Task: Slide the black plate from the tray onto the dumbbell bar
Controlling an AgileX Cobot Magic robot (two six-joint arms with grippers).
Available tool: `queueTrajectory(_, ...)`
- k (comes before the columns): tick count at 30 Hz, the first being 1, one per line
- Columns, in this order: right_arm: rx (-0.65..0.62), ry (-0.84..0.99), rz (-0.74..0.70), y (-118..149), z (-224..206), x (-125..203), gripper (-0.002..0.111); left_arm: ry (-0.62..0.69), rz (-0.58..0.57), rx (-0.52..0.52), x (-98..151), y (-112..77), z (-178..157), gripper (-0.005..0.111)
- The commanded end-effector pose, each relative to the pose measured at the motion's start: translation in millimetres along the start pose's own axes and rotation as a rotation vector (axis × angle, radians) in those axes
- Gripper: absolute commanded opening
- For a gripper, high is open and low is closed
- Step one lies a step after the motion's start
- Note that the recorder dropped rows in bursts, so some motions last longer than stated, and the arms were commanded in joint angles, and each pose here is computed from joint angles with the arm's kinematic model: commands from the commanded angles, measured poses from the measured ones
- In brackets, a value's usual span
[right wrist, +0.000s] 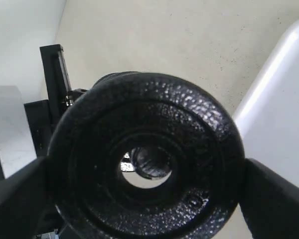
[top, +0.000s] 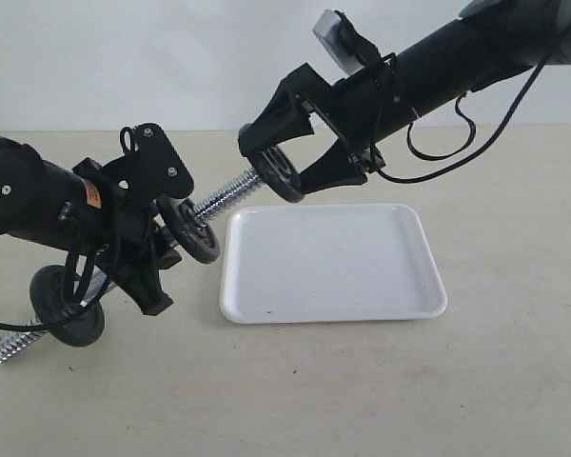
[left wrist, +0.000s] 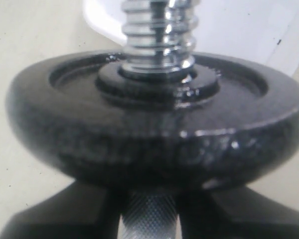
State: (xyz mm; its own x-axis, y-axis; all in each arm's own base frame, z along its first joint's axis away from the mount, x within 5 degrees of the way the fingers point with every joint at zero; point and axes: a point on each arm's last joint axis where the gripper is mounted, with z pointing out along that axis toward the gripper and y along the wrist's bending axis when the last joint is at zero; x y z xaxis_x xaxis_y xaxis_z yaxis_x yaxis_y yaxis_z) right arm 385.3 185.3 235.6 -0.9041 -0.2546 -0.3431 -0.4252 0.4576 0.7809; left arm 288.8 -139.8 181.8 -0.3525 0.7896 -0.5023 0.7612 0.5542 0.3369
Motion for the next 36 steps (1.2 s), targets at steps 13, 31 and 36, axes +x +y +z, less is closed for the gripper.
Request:
queueTrajectory(13,-0.045,-0.006,-0.016,11,-3,-2,0.0,-0.238,-0.02,-0.153,-31,19.4,-22,0.004)
queueTrajectory(31,-0.045,-0.006,-0.011,11,-2,-2,0.0,-0.327,0.029,-0.15,-49,2.7,-25,0.004)
queueTrajectory(36,-0.045,-0.006,-0.011,11,-2,-2,0.0,-0.336,0.029,-0.155,-50,3.2,-25,0.004)
